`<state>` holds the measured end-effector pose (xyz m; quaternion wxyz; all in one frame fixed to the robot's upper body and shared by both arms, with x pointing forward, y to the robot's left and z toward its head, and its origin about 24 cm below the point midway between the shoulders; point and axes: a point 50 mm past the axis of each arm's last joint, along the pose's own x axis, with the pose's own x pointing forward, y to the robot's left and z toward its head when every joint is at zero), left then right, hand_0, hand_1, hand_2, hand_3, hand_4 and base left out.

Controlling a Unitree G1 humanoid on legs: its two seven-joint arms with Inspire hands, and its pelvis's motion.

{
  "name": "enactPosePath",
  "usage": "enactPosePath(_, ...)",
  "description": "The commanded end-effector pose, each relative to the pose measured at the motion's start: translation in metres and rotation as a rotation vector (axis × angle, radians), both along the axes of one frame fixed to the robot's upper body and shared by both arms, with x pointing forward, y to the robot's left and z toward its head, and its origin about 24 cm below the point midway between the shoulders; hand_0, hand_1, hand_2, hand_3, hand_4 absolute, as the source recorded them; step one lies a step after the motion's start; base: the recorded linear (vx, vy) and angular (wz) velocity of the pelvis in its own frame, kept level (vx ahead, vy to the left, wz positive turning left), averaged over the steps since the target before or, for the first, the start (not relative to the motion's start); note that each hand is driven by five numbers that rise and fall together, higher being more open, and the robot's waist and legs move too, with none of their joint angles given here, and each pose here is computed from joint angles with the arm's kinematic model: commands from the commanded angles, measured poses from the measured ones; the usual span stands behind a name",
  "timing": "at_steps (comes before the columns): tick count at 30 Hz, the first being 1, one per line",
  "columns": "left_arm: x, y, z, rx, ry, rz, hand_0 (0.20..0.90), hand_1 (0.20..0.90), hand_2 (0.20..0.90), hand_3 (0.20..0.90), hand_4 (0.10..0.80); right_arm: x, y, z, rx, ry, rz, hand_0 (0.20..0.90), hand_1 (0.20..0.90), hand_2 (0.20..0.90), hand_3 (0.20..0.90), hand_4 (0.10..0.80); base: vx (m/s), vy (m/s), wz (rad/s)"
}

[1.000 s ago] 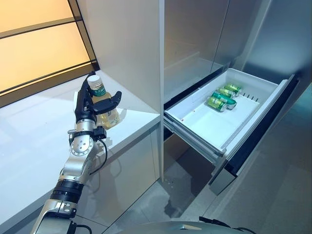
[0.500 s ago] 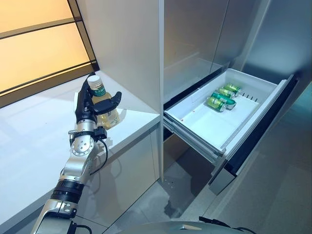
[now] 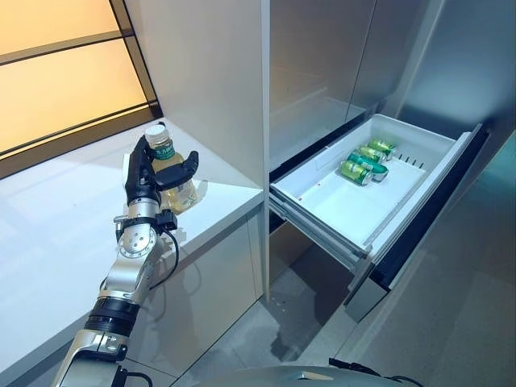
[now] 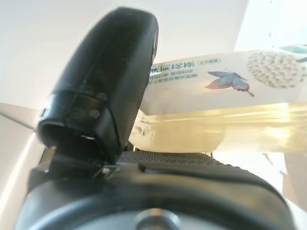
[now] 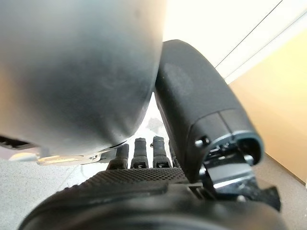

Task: Put drinks into fridge and close the fridge

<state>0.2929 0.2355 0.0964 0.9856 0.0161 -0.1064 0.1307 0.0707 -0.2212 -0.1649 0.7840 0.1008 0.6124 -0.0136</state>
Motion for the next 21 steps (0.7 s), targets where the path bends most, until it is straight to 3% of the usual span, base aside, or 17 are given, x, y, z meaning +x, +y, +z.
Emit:
enactPosePath(1, 0.009, -0.002, 0.027, -0.005, -0.154, -0.016, 0.3, 0.3, 0.3, 0.2, 0.1, 0.005, 0.004, 0.0, 0.01, -0.012, 0.019, 0.9, 0.9, 0.9, 0.9, 0.8, 0.0, 0.0, 0.0)
enactPosePath(12, 0.004, -0.01, 0.057, 0.07, -0.321, -0.085, 0.3, 0.3, 0.3, 0.2, 0.1, 0.013, 0.005, 0.003, 0.035, -0.059, 0.013, 0.9, 0.9, 0.9, 0.9, 0.8, 0.0, 0.0, 0.0)
enactPosePath(16, -0.007, -0.021, 0.087, -0.044, -0.505, -0.219, 0.3, 0.3, 0.3, 0.2, 0.1, 0.04, 0.013, 0.011, 0.052, -0.195, 0.103, 0.9, 0.9, 0.9, 0.9, 0.8, 0.0, 0.0, 0.0)
enactPosePath(21, -0.026, -0.048, 0.116, -0.261, -0.74, -0.542, 0.3, 0.3, 0.3, 0.2, 0.1, 0.104, 0.052, 0.05, 0.12, -0.528, 0.299, 0.9, 0.9, 0.9, 0.9, 0.8, 0.0, 0.0, 0.0)
